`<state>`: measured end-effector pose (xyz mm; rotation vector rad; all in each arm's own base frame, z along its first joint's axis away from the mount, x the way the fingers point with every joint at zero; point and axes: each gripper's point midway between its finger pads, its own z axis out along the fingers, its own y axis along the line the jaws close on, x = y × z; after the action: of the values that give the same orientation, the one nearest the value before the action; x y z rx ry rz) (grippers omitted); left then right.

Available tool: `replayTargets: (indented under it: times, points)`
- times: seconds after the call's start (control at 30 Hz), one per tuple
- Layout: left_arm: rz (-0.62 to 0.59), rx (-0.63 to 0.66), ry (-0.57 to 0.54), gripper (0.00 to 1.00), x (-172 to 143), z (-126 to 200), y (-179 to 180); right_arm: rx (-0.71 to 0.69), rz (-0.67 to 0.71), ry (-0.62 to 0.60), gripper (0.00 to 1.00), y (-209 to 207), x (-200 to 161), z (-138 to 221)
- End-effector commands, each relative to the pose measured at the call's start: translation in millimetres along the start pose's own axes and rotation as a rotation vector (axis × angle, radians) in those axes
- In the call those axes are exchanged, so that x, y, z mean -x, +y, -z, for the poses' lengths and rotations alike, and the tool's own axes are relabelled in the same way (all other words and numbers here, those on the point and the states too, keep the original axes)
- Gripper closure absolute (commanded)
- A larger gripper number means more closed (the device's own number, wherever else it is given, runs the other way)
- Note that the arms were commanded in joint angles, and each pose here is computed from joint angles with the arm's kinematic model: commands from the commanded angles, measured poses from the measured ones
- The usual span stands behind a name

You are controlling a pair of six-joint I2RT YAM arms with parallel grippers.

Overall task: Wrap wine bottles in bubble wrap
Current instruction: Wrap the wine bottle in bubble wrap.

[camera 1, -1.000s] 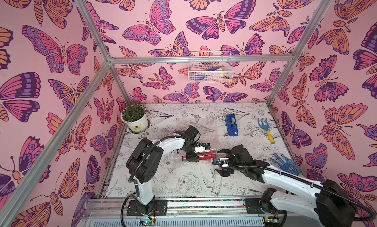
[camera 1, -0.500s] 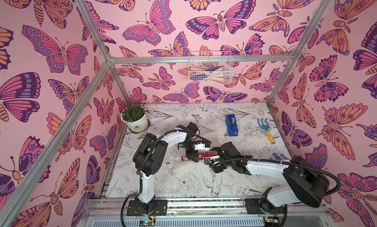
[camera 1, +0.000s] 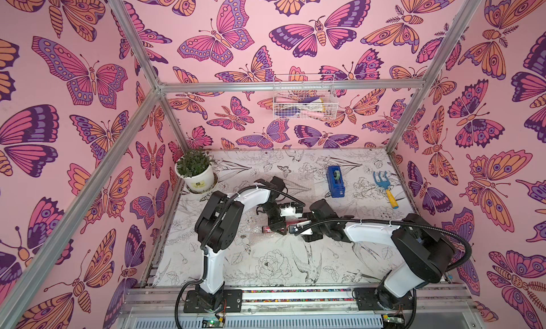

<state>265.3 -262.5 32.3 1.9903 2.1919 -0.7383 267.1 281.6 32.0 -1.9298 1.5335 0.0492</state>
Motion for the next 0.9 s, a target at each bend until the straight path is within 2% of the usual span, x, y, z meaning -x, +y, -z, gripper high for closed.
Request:
replayTargets:
  times: [0.0,0.23,0.3,0.37,0.53,0.73,0.87]
  points:
    - [0.022,0.015,0.03,0.34,-11.7,-0.4,2.9,0.172,0.012,0.087,0.33,36.5,-18.7,-2.9]
    - [0.057,0.134,-0.121,0.11,8.2,24.1,21.6,0.213,0.001,0.107,0.52,39.1,-19.6,-1.6]
    - [0.066,0.187,-0.181,0.0,16.5,33.2,27.2,0.224,-0.002,0.112,0.61,40.4,-20.0,-0.9]
    - [0.064,0.245,-0.255,0.01,25.7,45.2,29.9,0.236,-0.005,0.118,0.67,41.8,-20.3,-0.2]
    - [0.05,0.39,-0.37,0.0,35.0,79.6,32.9,0.269,-0.023,0.146,0.72,43.0,-22.1,-0.7]
    - [0.084,0.644,-0.516,0.0,13.3,148.4,33.6,0.321,-0.073,0.175,0.78,44.1,-20.2,2.0]
    - [0.058,0.828,-0.482,0.0,-14.6,169.7,19.8,0.392,-0.148,0.2,0.82,44.7,-15.4,7.2]
